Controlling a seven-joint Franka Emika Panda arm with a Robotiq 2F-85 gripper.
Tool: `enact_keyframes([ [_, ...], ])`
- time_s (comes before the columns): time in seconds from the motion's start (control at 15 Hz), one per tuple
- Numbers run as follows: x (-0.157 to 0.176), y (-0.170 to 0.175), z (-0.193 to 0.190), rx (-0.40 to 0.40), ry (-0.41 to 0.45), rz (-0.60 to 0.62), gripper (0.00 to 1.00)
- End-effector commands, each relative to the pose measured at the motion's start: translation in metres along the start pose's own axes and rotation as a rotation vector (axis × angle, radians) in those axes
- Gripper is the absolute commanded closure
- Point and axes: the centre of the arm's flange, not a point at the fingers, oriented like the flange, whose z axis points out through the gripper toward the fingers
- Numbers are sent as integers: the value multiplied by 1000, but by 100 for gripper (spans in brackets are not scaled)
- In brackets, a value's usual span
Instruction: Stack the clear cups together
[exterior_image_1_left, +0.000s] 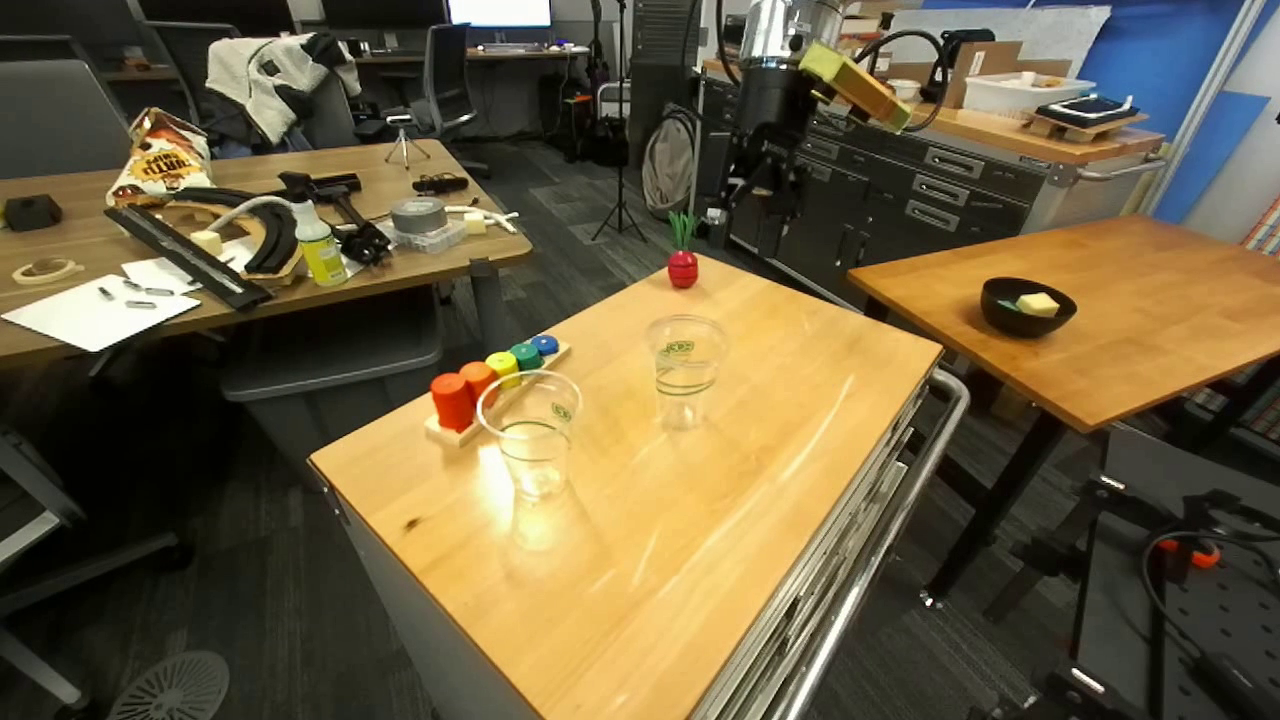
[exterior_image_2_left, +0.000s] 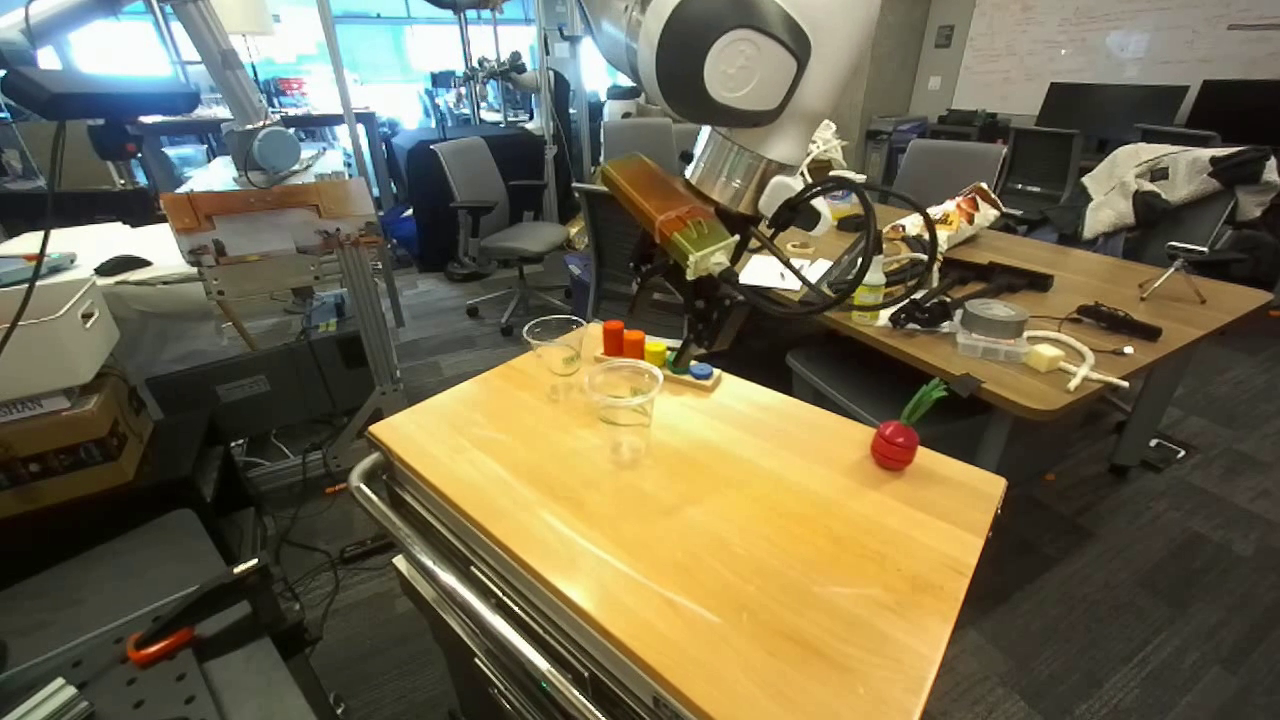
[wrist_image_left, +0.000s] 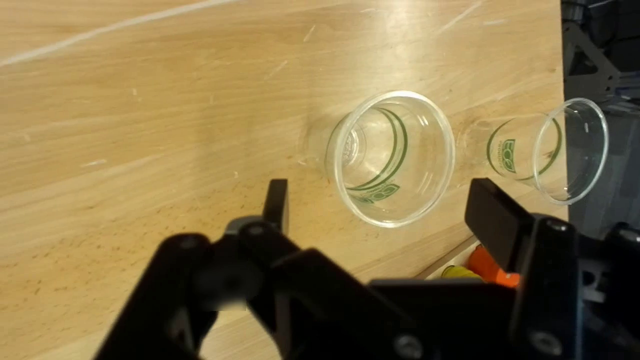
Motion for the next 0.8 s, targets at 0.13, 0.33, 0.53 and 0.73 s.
enact_keyframes([
  [0.13, -6, -35, -40, -225, -91, 54, 0],
  [0.33, -22, -71, -60, -294, -208, 54, 0],
  [0.53, -31, -70, -49, -281, -230, 45, 0],
  [0.73, -36, -80, -56, -290, -242, 40, 0],
])
